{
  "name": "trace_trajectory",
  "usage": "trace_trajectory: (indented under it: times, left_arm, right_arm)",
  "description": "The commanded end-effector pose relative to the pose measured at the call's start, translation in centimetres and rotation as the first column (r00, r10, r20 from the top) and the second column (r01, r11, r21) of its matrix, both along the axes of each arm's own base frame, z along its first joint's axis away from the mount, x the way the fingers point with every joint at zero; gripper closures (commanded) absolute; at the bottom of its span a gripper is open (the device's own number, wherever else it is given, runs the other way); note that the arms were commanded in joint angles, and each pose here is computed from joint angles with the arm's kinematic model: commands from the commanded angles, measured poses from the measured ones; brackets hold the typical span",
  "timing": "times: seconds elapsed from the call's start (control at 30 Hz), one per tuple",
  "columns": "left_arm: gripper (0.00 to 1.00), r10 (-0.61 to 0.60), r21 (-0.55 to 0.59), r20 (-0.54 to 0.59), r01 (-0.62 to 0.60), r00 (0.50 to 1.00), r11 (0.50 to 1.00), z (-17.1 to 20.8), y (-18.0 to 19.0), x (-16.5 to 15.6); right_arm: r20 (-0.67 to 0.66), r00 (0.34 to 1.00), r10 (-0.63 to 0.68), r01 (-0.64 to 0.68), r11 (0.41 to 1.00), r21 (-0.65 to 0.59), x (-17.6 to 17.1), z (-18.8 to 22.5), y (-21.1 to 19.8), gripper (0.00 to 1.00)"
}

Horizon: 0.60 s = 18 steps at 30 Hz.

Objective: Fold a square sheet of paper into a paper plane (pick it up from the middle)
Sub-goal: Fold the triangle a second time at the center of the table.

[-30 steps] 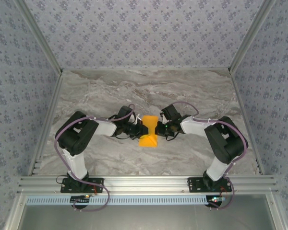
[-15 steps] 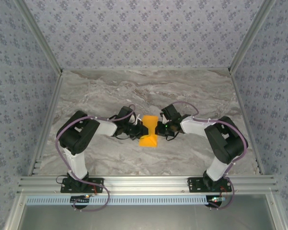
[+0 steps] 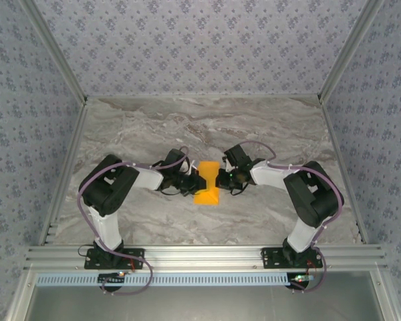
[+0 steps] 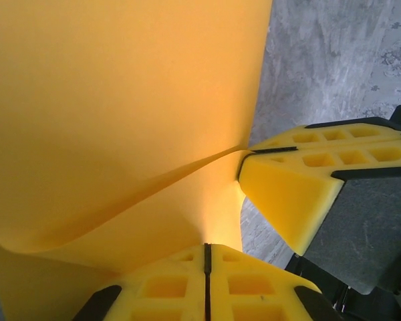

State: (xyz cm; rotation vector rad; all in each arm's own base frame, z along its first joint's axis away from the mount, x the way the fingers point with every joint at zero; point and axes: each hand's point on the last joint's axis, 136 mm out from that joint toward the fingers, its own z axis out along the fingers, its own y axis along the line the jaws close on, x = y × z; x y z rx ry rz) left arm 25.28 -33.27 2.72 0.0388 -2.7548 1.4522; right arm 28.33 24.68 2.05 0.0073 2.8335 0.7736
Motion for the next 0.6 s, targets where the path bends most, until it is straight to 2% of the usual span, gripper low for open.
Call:
trace_trajectory:
  times: [0.0, 0.4, 0.57]
  left_arm:
    - [0.92, -0.013, 0.034, -0.003, 0.013, 1.0, 0.999, -0.7, 0.1, -0.3]
    - [0.94, 0.01, 0.102, -0.031, -0.006, 0.999, 0.995, -2.0, 1.1, -0.7]
    - [0.95, 0.023, 0.153, -0.049, -0.015, 0.999, 0.988, -2.8, 1.8, -0.9]
  right_arm:
    - [-0.012, 1.0, -0.001, 0.0, 0.999, -0.039, 0.1, -0.7, -0.6, 0.92]
    - [-0.017, 1.0, -0.001, 0.001, 0.999, -0.043, 0.1, -0.6, -0.7, 0.92]
    - [-0.015, 1.0, -0.003, 0.002, 0.999, -0.042, 0.3, 0.1, -0.6, 0.86]
